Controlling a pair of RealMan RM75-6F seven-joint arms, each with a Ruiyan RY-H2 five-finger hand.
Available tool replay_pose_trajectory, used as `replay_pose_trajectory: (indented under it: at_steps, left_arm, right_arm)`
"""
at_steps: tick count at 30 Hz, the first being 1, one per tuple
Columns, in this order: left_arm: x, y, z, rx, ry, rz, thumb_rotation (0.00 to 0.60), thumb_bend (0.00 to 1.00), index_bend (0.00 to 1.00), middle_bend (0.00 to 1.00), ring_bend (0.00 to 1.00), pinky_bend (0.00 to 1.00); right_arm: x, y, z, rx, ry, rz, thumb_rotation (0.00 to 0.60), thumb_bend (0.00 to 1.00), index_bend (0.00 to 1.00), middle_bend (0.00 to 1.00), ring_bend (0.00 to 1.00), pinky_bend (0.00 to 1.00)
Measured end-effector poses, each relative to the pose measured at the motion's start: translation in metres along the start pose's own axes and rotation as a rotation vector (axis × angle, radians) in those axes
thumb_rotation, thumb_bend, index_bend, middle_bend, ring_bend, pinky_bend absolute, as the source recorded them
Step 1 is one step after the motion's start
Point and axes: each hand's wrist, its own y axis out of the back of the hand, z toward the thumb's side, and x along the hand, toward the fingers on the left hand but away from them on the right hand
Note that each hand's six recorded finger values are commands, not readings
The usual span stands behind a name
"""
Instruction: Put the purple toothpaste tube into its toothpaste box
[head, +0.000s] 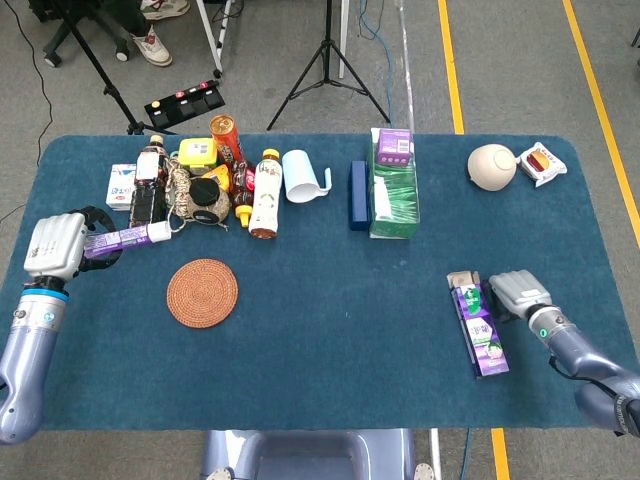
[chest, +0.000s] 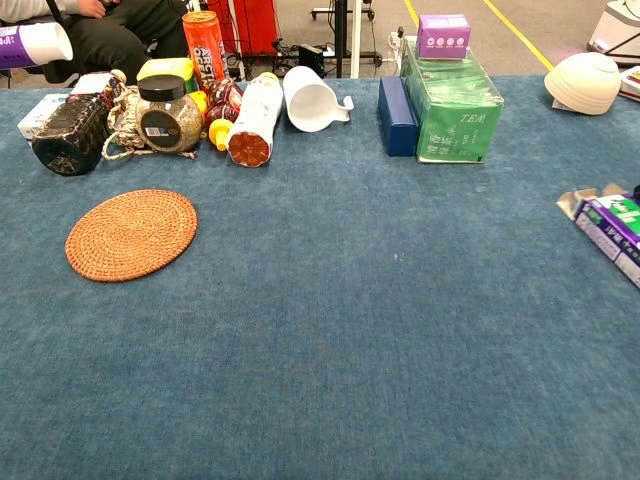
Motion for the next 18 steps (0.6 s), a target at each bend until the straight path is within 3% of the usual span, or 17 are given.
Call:
replay_pose_trajectory:
  at_steps: [11,14,18]
  left_arm:
    - [0.001,0.000,-0.001,0.001,0.005,0.002,0.600,0.27,0.58,0.41,0.39,0.62]
    - [0.001,-0.002,-0.002,0.000,0.008,-0.003,0.600,0.27,0.58,0.41,0.39,0.62]
    - [0.002,-0.003,-0.004,-0.004,0.009,-0.005,0.600,0.27,0.58,0.41,0.39,0.62]
  right_arm:
    - [0.008,0.008,0.069,-0.020,0.168,-0.028,0.600,0.57,0.42,0.51,0.47,0.27]
    - [0.013,0.012,0.081,-0.024,0.198,-0.035,0.600,0.53,0.40,0.49,0.46,0.26]
    - [0.021,0.020,0.092,-0.042,0.224,-0.055,0.600,0.37,0.26,0.28,0.29,0.17]
